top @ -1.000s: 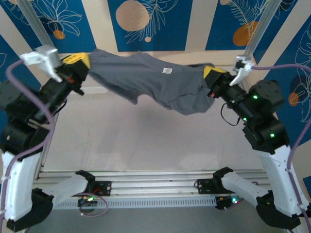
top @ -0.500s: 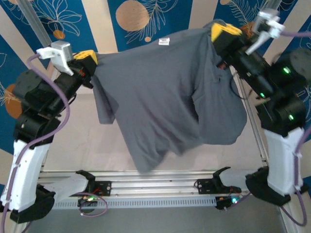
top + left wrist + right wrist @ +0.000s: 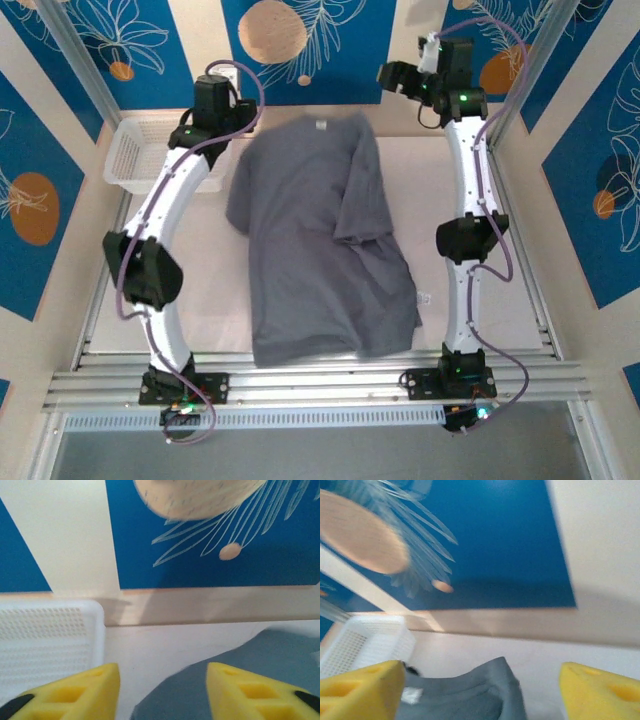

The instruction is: Fold the inside-out t-shirt

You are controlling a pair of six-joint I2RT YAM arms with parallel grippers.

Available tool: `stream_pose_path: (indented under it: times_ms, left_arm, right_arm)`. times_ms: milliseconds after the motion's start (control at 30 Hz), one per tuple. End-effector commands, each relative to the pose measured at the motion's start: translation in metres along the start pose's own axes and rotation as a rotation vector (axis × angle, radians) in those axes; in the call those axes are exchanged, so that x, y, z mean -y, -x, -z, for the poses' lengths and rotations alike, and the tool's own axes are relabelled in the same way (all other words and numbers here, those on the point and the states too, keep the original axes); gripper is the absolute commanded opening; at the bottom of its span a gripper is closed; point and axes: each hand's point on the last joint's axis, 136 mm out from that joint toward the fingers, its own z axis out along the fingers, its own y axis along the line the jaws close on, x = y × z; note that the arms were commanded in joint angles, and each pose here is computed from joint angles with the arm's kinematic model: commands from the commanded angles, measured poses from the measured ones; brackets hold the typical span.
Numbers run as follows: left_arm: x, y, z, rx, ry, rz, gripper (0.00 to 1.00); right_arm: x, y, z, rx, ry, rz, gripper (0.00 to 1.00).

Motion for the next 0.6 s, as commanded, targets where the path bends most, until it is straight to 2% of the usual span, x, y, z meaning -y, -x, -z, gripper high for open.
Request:
stream_pose_path:
  times_ms: [0, 67, 167, 267, 367, 467, 567]
  left_arm:
    - [0.022, 0.052, 0.051, 0.130, -0.156, 0.012, 0.64]
    - [0.034, 0.055, 0.074, 0.184, -0.244, 0.029, 0.75]
    - [0.060, 0.045, 0.121, 0.227, -0.448, 0.051, 0.80]
    - [0.093, 0.009, 0.167, 0.214, -0.615, 0.025, 0.83]
    - [0.142, -0.058, 0.212, 0.154, -0.761, -0.168, 0.88]
    - [0.182, -0.143, 0.252, 0.030, -0.901, -0.368, 0.90]
    - [0.202, -0.232, 0.275, -0.139, -0.991, -0.523, 0.91]
  right_arm:
    - [-0.026, 0.024, 0.063, 0.021, 0.064, -0.084, 0.85]
    - [-0.024, 0.008, 0.071, -0.031, 0.041, -0.111, 0.85]
    - [-0.035, -0.027, 0.092, -0.114, 0.075, -0.169, 0.85]
    - [-0.038, -0.089, 0.114, -0.191, 0.077, -0.239, 0.85]
    - [-0.029, -0.169, 0.139, -0.231, -0.031, -0.307, 0.85]
    - [-0.011, -0.259, 0.165, -0.290, -0.208, -0.336, 0.84]
    - [-0.014, -0.345, 0.181, -0.465, -0.265, -0.372, 0.82]
